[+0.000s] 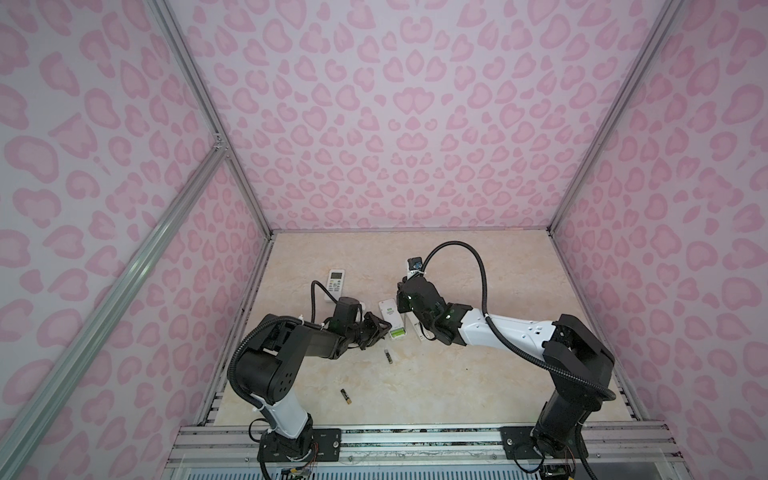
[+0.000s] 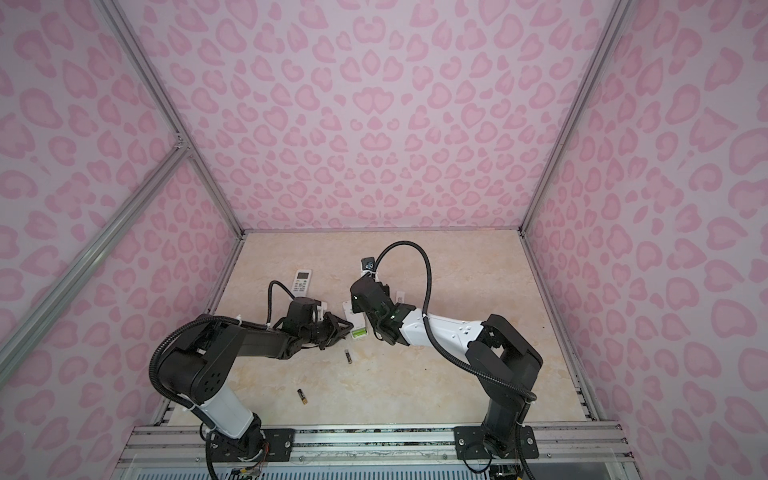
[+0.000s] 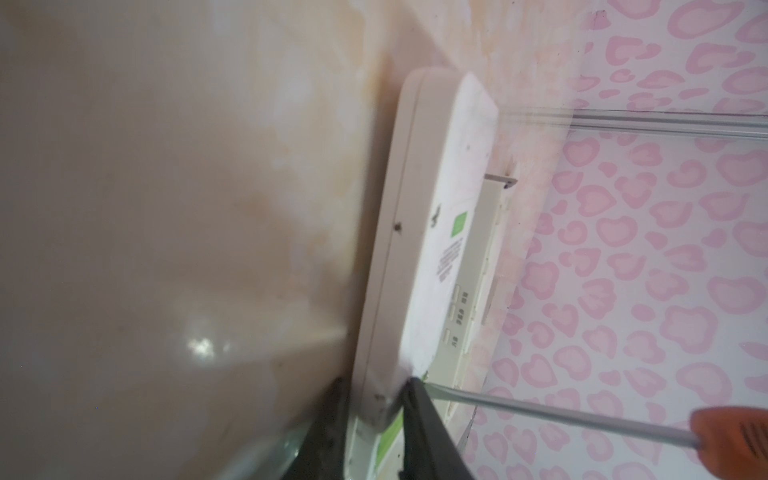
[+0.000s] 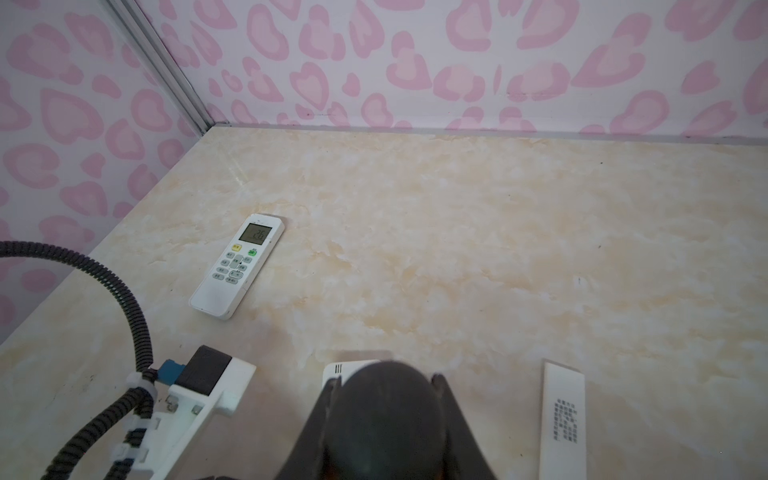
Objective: Unload the batteries from the remote control
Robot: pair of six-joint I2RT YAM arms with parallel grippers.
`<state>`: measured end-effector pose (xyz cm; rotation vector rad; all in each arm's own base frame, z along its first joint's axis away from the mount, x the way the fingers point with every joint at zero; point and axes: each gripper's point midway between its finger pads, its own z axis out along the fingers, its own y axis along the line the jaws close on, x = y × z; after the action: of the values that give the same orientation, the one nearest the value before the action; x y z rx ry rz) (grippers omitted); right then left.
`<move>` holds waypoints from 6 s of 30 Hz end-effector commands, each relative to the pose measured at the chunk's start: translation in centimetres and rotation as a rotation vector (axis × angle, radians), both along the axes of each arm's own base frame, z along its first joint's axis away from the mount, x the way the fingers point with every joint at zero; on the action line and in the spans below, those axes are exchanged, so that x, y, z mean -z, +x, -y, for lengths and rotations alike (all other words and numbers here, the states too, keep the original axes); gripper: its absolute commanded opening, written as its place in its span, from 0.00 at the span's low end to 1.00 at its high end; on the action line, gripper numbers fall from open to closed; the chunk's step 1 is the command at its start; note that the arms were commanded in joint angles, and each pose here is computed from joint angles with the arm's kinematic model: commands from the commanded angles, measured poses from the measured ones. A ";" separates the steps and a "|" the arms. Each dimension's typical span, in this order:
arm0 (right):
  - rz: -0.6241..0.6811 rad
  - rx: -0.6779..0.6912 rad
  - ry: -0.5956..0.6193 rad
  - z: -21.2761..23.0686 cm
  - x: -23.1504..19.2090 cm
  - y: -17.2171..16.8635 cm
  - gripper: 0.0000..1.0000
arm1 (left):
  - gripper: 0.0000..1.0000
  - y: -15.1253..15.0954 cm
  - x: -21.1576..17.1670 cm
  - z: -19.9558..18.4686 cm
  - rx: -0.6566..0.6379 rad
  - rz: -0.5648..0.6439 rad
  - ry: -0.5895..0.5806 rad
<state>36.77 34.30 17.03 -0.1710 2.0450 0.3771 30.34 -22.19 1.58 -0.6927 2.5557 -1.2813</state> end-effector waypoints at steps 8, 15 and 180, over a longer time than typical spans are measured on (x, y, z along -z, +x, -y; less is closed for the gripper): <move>-0.056 0.041 0.171 0.6 -0.4 -0.1 0.00 | 0.27 -3.7 3.9 -1.7 -0.013 -0.206 0.105; -0.067 0.057 0.225 1.0 -0.7 0.0 0.00 | 0.26 -3.9 4.0 -1.8 -0.013 -0.209 0.106; 0.047 -0.176 -0.267 -1.8 -0.9 -0.1 0.00 | 0.45 3.5 1.4 -2.6 0.038 -0.141 0.188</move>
<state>36.35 36.64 17.57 -0.5292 2.0462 0.2482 35.20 -21.36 2.64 -0.6348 2.6788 -1.1833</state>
